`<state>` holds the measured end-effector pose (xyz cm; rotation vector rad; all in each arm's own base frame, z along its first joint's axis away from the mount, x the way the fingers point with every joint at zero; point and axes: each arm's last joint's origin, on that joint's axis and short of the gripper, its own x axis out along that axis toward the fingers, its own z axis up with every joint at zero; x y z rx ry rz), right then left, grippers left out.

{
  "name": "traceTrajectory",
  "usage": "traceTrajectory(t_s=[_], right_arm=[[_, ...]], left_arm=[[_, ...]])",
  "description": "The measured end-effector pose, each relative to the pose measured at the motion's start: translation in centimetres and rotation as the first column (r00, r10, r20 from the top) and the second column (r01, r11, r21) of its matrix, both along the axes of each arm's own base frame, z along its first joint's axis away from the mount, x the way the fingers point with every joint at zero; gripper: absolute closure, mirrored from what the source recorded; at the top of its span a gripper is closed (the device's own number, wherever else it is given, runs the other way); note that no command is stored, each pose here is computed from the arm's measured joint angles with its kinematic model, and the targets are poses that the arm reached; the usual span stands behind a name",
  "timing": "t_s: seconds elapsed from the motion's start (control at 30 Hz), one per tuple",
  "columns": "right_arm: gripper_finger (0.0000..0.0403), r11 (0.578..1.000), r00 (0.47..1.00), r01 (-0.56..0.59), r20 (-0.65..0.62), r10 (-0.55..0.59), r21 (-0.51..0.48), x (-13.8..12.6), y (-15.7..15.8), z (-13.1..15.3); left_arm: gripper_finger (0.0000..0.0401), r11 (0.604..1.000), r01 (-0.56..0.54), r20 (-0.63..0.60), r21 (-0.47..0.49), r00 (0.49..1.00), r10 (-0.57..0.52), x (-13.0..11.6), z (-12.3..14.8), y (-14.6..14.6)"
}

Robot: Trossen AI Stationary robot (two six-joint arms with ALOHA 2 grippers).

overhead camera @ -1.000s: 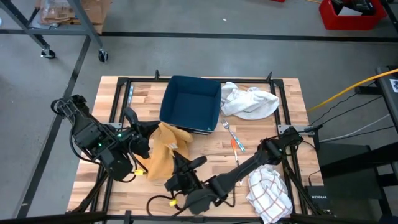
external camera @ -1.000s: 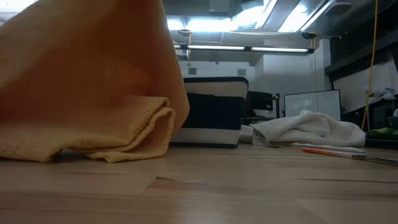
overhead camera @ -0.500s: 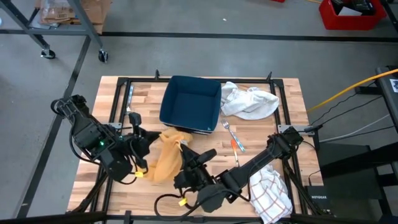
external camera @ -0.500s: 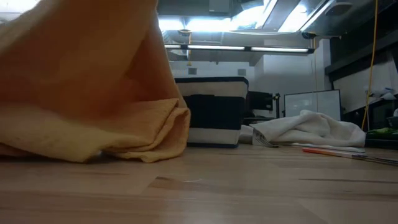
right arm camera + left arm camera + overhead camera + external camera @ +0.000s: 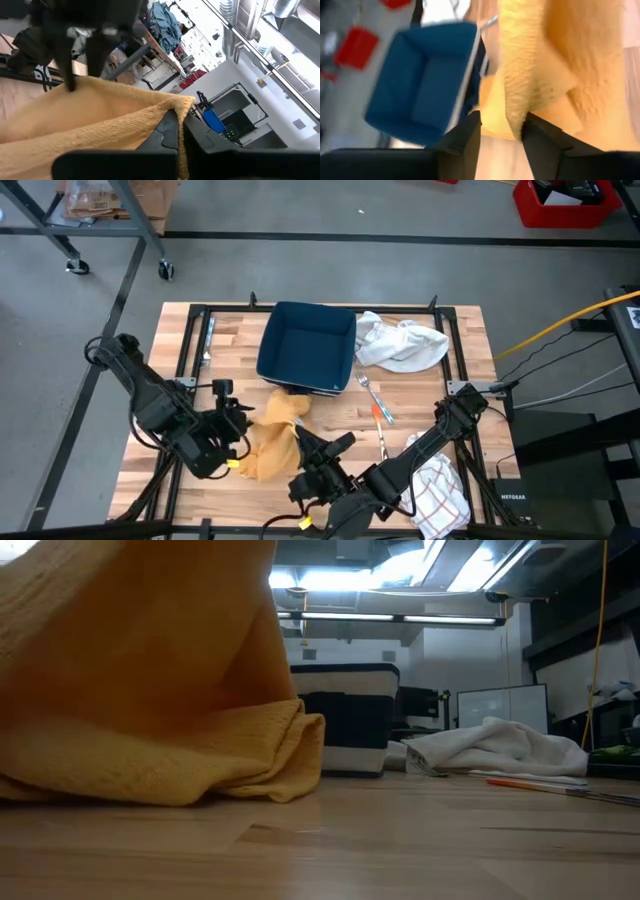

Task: Fold towel
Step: Fold the yellow towel

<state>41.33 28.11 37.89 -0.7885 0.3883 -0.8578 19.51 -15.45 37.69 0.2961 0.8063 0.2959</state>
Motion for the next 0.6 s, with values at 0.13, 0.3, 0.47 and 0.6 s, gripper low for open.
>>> traceTrajectory(t_s=[0.13, 0.3, 0.47, 0.6], right_arm=[[0.0395, 1.000, 1.000, 0.001, 0.000, -0.001, 0.000, 0.0, 0.0, 0.0], [0.0399, 1.000, 1.000, 0.001, -0.009, -0.001, -0.007, 0.0, 0.0, -0.1], [0.0395, 0.999, 0.999, 0.000, -0.044, -0.001, -0.034, 0.0, 0.0, -0.4], [0.0399, 0.999, 0.998, -0.002, -0.069, -0.001, -0.053, 0.0, -0.1, -0.6]], left_arm=[[0.0250, 0.978, -0.148, 0.049, -0.149, 0.986, 0.157, 0.5, -3.0, -0.6], [0.0246, 0.932, -0.190, 0.111, -0.308, 0.966, 0.234, 1.6, -6.6, -1.7], [0.0246, 0.882, -0.139, 0.147, -0.450, 0.963, 0.226, 2.5, -8.9, -2.7], [0.0246, 0.847, -0.116, 0.106, -0.519, 0.974, 0.198, 2.6, -9.7, -3.1]])
